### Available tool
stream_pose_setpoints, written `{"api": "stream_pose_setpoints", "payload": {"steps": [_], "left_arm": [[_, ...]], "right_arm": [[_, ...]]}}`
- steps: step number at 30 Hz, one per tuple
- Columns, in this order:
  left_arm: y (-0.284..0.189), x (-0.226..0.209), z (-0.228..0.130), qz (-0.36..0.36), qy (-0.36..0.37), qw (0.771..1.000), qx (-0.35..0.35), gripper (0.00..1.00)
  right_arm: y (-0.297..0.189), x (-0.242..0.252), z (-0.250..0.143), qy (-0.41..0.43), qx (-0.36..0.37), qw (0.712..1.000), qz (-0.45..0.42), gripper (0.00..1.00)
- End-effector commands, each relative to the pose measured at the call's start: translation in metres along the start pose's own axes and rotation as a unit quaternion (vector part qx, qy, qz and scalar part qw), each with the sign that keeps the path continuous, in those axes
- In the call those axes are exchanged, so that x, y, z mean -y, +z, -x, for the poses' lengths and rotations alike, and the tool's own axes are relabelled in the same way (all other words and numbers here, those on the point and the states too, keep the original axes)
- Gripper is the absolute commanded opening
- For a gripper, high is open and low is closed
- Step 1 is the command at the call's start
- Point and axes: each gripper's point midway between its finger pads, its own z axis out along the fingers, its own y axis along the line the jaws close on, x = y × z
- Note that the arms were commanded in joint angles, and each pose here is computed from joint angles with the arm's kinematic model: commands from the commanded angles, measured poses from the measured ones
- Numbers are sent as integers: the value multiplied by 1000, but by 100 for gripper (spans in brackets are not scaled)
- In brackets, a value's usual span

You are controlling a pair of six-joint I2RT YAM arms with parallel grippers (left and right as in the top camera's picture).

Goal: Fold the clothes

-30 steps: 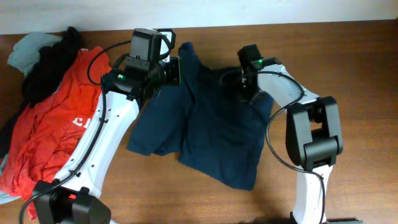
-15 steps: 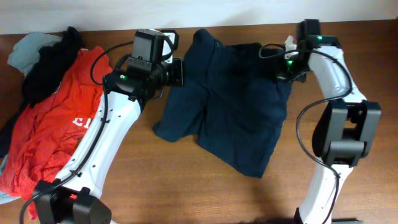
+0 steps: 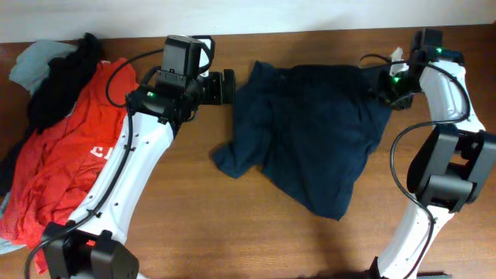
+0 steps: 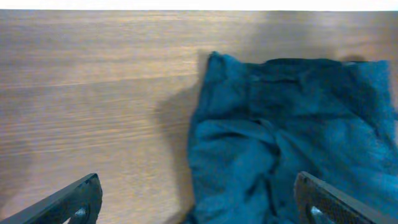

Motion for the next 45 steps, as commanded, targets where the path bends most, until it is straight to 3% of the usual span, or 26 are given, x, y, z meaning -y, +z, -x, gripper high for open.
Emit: {"api": "stream_pose_setpoints", "payload": {"steps": [1,10,23,34,38,45], "left_arm": [[-5,-18,8,46,13,999,17,99],[-5,-23,-2,27,1,1000,-11,99],[-10,8,-44,-68,-11,992,-101,99],[-6,22,-112,-72,37,976,-202,99],[8,15,-127,-72,70,974,-203,99],[57,-13,-130,-69,48,982,-167,98]], "right_arm": [[-26,-14,9,-14,18,1000,-4,53],[-78,-57,-28,-57,-37,998,0,59],[-61,-131,-73,-141,-93,986,10,60],[-59,-138,-76,-150,-95,984,11,61],[-59,-138,-76,-150,-95,984,11,61],[-59,-139,-77,-151,-96,984,11,61]]}}
